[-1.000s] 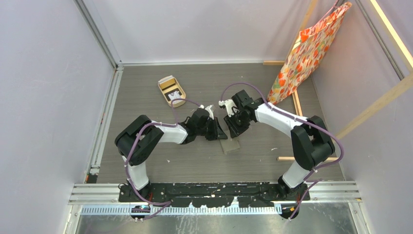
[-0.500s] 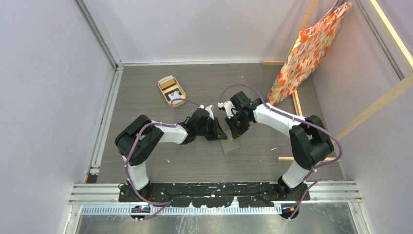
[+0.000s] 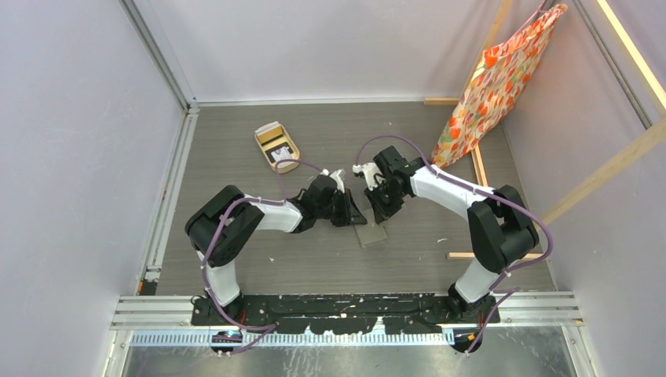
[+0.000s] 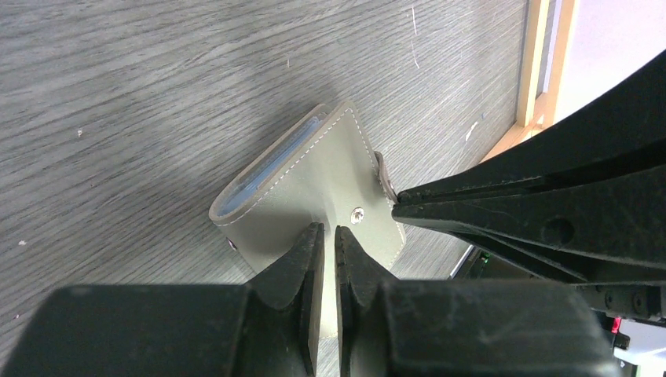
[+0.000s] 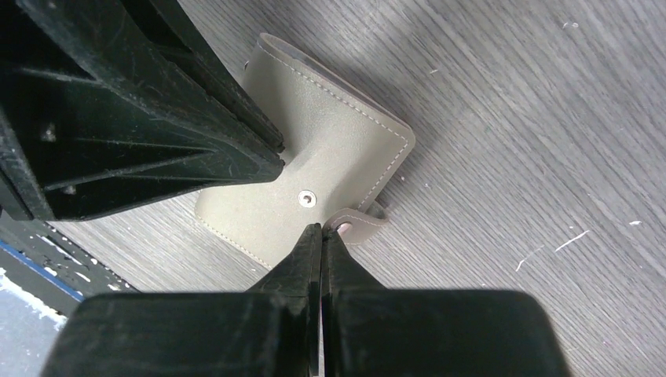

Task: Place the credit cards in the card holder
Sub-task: Close the card holder at the center of the board.

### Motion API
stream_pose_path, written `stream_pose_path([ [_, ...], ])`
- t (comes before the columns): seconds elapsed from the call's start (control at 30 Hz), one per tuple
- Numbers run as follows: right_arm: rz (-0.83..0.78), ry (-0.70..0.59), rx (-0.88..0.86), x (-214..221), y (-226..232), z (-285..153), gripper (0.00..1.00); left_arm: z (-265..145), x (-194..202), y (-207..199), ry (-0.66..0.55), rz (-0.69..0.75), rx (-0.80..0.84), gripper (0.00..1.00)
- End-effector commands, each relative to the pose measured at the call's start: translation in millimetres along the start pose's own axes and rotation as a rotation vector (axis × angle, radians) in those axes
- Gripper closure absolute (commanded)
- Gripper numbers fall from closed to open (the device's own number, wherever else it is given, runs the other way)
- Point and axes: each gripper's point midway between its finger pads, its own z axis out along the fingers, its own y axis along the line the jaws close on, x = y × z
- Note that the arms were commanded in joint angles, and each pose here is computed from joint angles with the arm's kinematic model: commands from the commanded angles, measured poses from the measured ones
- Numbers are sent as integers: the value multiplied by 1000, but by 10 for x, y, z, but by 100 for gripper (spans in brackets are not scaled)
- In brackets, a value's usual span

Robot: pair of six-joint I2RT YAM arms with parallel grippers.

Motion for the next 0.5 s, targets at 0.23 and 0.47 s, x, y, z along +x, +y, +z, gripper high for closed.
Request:
stream_pose_path([
  [0.23, 16, -117, -105, -202, 20, -316, 99, -83, -68, -121, -30, 47, 36, 84],
  [0.47, 17, -121, -159, -188, 33, -354, 99, -251, -183, -375, -66, 97, 93, 78],
])
